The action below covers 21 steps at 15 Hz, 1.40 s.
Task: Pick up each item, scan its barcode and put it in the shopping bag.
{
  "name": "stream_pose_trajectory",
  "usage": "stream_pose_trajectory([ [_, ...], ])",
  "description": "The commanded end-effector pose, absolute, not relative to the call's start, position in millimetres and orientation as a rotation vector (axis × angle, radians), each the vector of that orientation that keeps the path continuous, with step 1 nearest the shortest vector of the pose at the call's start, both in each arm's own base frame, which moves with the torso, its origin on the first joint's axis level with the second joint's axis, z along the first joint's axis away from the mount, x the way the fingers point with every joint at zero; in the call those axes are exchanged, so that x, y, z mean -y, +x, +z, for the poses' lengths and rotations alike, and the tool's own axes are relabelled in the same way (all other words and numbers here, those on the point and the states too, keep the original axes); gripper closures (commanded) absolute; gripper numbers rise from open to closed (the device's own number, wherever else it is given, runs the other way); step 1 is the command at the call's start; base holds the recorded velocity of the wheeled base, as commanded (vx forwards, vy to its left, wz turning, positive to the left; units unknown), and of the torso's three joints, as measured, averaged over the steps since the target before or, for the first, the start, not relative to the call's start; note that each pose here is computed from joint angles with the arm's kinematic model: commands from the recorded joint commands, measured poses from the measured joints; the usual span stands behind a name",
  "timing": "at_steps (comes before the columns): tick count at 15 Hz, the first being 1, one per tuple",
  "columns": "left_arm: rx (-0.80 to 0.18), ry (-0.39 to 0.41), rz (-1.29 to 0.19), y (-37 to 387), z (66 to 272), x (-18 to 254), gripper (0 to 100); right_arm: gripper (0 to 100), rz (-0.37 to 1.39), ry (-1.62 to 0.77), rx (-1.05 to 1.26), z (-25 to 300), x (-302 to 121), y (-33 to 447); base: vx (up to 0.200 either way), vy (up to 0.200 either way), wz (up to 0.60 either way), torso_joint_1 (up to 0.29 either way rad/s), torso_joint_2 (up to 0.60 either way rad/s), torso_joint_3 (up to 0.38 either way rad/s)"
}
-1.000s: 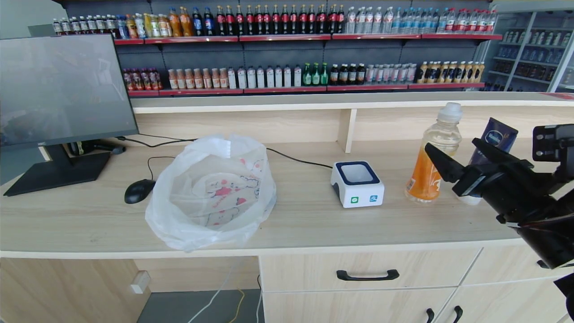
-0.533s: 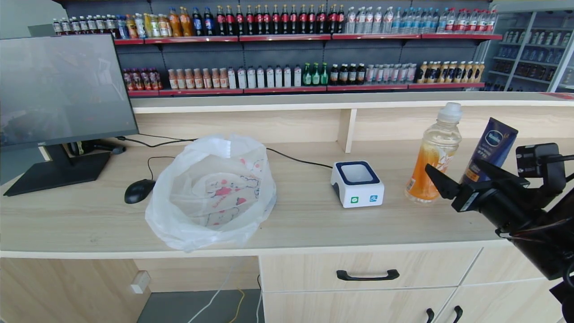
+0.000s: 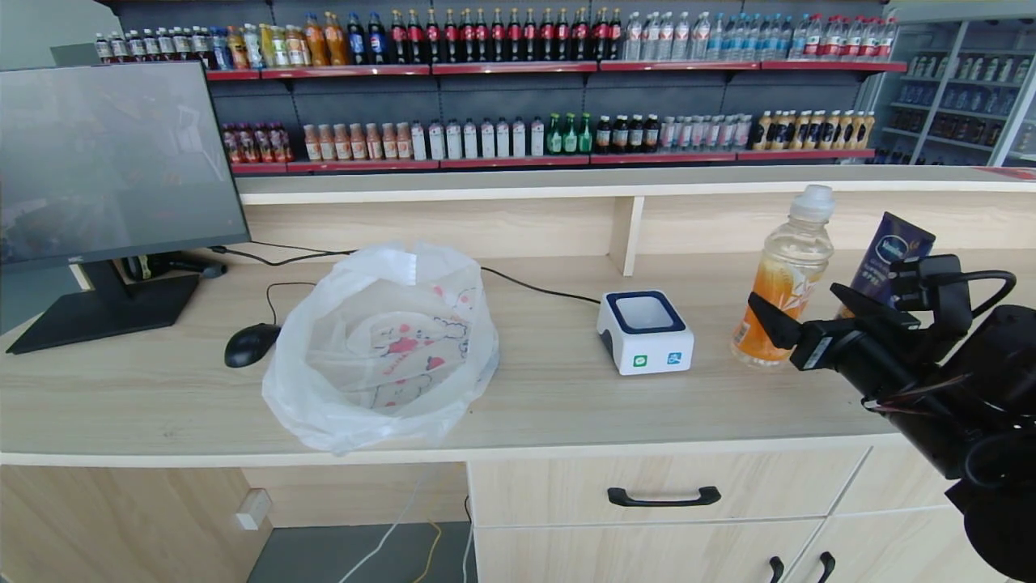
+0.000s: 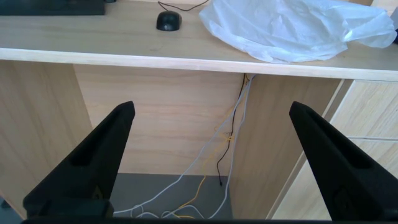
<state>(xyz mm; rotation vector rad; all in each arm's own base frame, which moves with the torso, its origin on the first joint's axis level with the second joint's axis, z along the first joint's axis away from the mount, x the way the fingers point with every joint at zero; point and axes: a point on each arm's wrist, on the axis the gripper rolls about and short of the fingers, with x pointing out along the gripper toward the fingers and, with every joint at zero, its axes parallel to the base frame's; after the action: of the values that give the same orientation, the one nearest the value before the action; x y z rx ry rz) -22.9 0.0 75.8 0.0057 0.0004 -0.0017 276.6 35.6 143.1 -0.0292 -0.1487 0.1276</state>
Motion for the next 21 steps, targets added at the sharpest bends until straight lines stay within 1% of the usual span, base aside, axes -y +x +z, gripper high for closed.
stream_pose_trajectory([
  [1, 0.0, 0.006, -0.002, -23, 76, 0, 0, 0, 0.118, -0.03, 0.137, 138, -34, 285, 0.0, 0.0, 0.0, 0.0, 0.0, 0.0],
  [6, 0.0, 0.006, -0.002, -23, 76, 0, 0, 0, 0.107, -0.016, 0.141, 135, -32, 298, 0.0, 0.0, 0.0, 0.0, 0.0, 0.0],
  [11, 0.0, 0.006, -0.002, -23, 76, 0, 0, 0, 0.054, -0.016, 0.152, 133, -16, 312, 0.0, 0.0, 0.0, 0.0, 0.0, 0.0],
  [15, 0.0, 0.006, -0.002, -23, 76, 0, 0, 0, 0.069, -0.015, 0.148, 130, -21, 318, 0.0, 0.0, 0.0, 0.0, 0.0, 0.0],
  [21, 0.0, 0.006, -0.002, -23, 76, 0, 0, 0, 0.069, -0.013, 0.172, 125, -22, 342, 0.0, 0.0, 0.0, 0.0, 0.0, 0.0],
])
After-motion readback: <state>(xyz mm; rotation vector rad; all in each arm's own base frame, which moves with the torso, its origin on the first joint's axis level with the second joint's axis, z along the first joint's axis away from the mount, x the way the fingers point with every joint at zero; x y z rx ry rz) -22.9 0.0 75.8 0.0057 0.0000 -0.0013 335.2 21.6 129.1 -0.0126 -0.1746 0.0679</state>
